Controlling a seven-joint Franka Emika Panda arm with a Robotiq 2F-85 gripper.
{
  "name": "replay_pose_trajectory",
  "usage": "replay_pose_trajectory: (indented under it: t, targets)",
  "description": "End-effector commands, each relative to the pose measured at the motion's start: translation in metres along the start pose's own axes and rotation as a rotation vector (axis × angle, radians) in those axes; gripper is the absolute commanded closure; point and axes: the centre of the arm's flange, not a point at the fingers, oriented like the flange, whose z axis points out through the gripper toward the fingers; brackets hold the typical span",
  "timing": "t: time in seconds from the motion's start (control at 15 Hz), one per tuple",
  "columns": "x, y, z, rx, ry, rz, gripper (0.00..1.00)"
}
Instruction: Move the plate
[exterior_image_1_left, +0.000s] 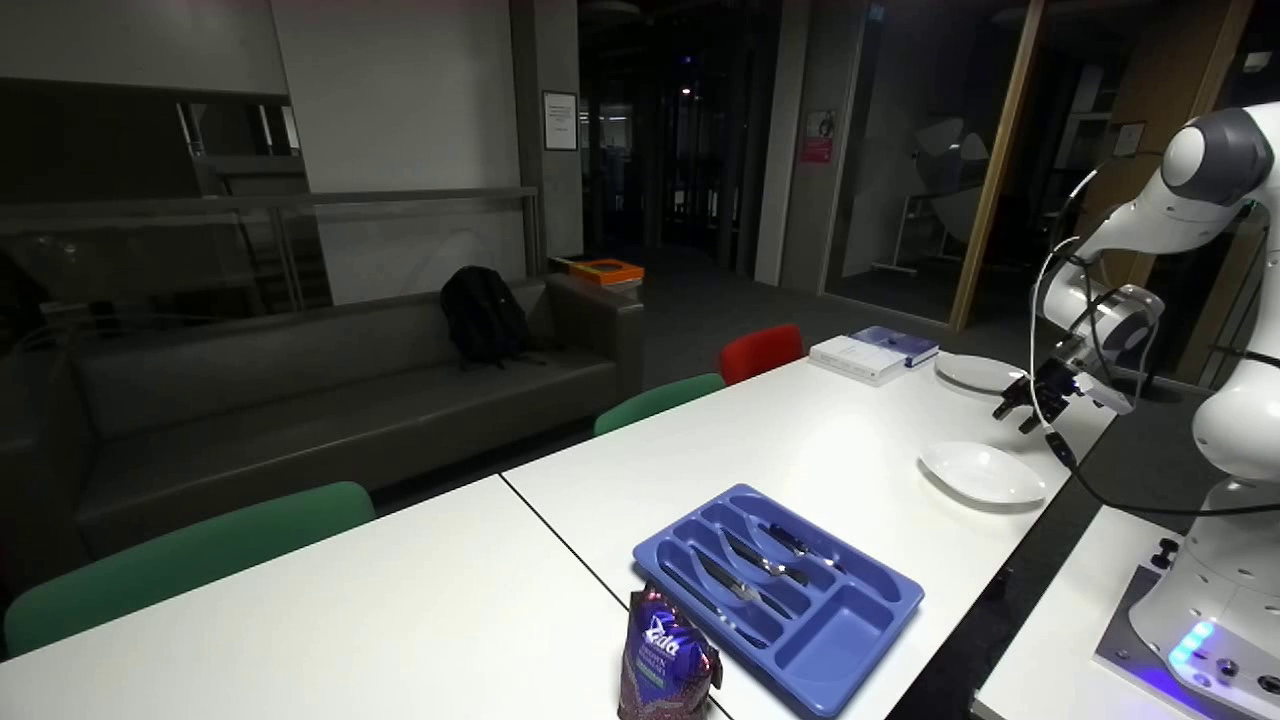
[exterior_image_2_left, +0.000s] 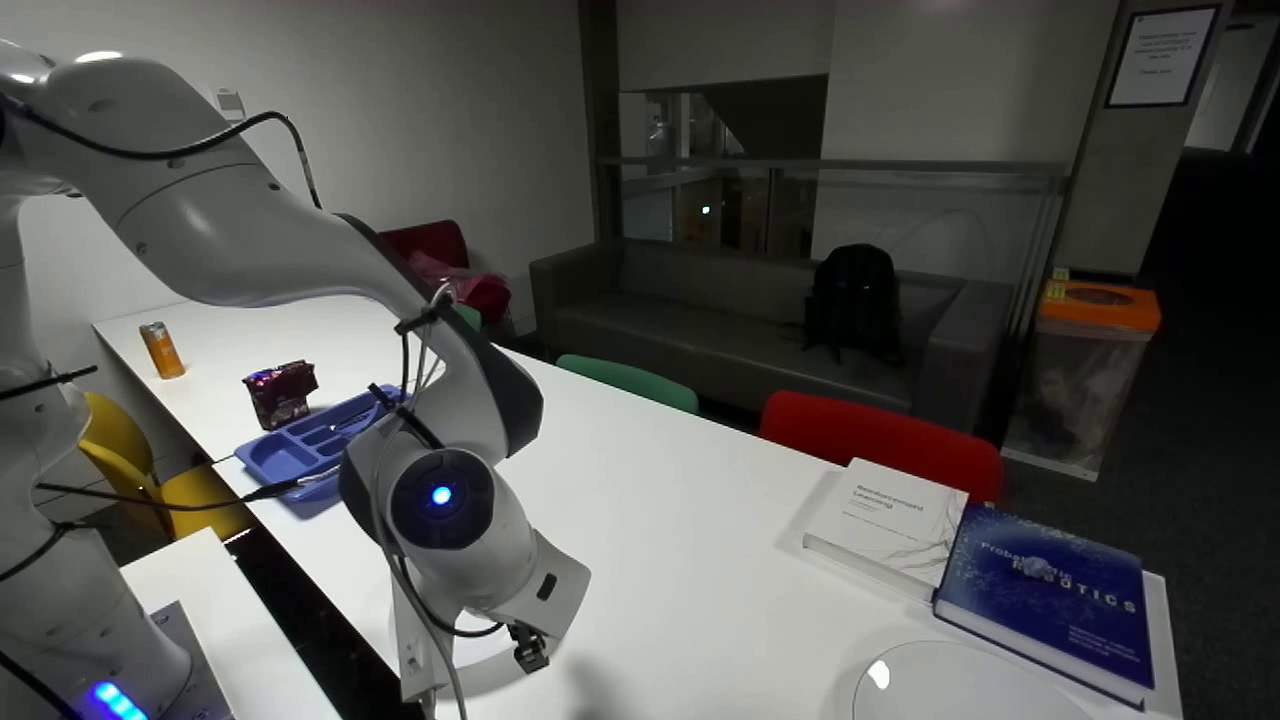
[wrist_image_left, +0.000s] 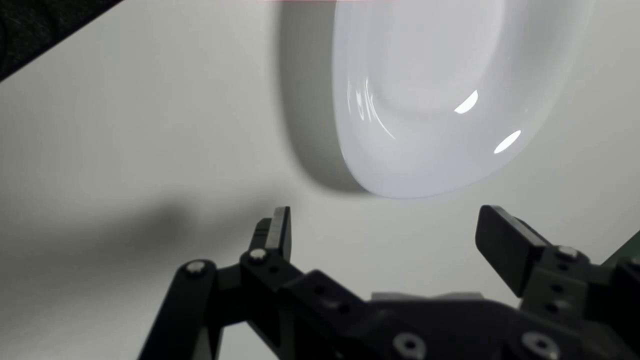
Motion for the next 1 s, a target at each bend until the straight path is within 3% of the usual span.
replay_pose_trajectory:
  t: [0.0, 0.93]
  targets:
    - [0.0, 0.0, 0.0, 0.0, 0.0, 0.0, 0.0]
    - [0.0003, 0.0022, 0.0046, -0.007, 0.006, -0.018, 0.0]
